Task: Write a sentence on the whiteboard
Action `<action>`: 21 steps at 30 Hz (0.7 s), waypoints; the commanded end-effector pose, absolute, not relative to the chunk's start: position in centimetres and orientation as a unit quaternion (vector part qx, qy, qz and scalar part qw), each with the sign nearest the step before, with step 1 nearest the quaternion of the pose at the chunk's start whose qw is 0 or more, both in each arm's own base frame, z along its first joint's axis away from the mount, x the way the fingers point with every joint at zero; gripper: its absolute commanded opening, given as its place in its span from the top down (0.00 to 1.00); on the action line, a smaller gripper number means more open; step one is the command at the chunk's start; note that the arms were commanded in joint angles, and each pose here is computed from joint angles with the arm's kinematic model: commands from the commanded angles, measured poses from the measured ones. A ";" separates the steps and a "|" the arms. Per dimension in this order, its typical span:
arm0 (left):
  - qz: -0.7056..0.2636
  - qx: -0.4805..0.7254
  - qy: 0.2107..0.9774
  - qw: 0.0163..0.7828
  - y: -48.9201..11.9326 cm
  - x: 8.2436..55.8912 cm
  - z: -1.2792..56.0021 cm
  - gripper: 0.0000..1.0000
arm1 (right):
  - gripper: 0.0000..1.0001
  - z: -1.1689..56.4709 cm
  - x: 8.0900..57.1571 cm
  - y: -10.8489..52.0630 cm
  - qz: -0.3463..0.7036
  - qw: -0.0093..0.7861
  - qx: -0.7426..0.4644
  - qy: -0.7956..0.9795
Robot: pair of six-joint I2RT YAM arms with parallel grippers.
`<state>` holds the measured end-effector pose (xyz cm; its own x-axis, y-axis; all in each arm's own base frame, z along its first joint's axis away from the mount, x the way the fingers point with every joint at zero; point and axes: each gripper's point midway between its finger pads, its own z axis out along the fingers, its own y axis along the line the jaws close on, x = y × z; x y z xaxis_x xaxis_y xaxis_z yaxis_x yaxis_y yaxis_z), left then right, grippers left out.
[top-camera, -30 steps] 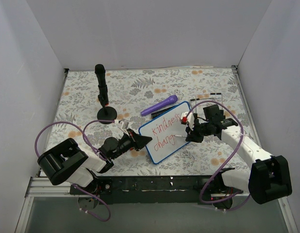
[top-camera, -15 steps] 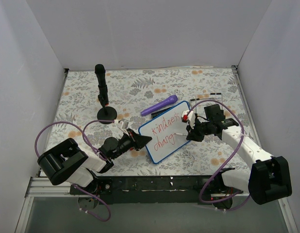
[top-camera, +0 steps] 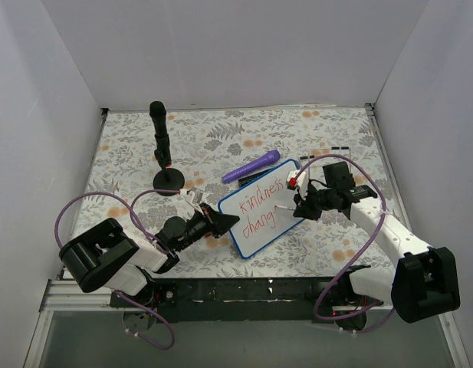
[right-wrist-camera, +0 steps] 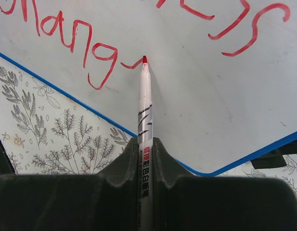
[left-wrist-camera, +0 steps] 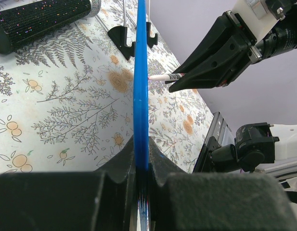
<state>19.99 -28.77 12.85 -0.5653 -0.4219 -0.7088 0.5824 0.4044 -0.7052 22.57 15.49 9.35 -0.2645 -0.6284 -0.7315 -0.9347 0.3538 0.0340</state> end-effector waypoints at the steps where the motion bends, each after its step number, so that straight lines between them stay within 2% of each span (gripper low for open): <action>1: -0.555 0.077 0.683 0.469 -29.2 19.6 13.9 1.00 | 0.99 11.2 24.0 16.4 0.244 0.350 -0.521 0.739; 12: -0.555 0.076 0.683 0.470 -29.2 19.6 13.9 1.00 | 0.99 9.5 22.0 16.9 0.270 0.307 -0.546 0.731; 21: -0.553 0.075 0.683 0.471 -29.0 19.6 13.9 1.00 | 0.99 8.3 21.3 16.0 0.252 0.289 -0.551 0.741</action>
